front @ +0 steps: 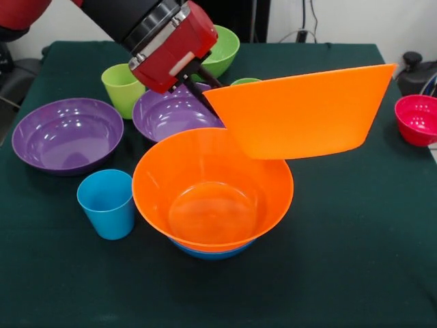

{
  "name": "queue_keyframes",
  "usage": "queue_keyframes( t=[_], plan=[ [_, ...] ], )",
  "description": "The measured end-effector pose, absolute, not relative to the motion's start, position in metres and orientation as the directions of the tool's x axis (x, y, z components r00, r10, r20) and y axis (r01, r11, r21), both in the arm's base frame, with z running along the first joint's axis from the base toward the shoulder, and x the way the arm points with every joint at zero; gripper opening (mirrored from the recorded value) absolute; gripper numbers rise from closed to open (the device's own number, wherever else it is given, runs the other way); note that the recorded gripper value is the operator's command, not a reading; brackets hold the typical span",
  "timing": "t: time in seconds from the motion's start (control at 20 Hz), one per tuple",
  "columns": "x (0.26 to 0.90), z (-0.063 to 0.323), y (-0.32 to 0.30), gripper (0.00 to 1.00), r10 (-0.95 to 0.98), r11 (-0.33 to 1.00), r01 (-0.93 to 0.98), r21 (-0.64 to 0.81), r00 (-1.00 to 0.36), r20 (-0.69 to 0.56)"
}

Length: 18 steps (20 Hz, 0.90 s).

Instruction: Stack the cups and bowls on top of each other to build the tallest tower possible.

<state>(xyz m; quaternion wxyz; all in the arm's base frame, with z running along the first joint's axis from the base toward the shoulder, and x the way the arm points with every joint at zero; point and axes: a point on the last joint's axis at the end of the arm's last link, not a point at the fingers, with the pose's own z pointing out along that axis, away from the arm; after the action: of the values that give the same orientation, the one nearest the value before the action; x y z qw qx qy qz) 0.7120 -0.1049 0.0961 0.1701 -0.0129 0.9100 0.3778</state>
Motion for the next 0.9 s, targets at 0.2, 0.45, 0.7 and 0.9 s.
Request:
queue_keyframes(
  t=[0.2,0.45,0.7,0.9],
  plan=[
    [0.715,0.101,-0.111,0.00,0.102,0.729,-0.155,0.667,-0.939,-0.330],
    [0.726,0.107,-0.131,0.00,0.088,0.757,-0.168,0.632,-0.932,-0.352],
    [0.738,0.107,-0.153,0.00,0.061,0.787,-0.198,0.584,-0.918,-0.392],
    [0.746,0.107,-0.172,0.00,0.030,0.820,-0.223,0.527,-0.903,-0.428]
  ],
)
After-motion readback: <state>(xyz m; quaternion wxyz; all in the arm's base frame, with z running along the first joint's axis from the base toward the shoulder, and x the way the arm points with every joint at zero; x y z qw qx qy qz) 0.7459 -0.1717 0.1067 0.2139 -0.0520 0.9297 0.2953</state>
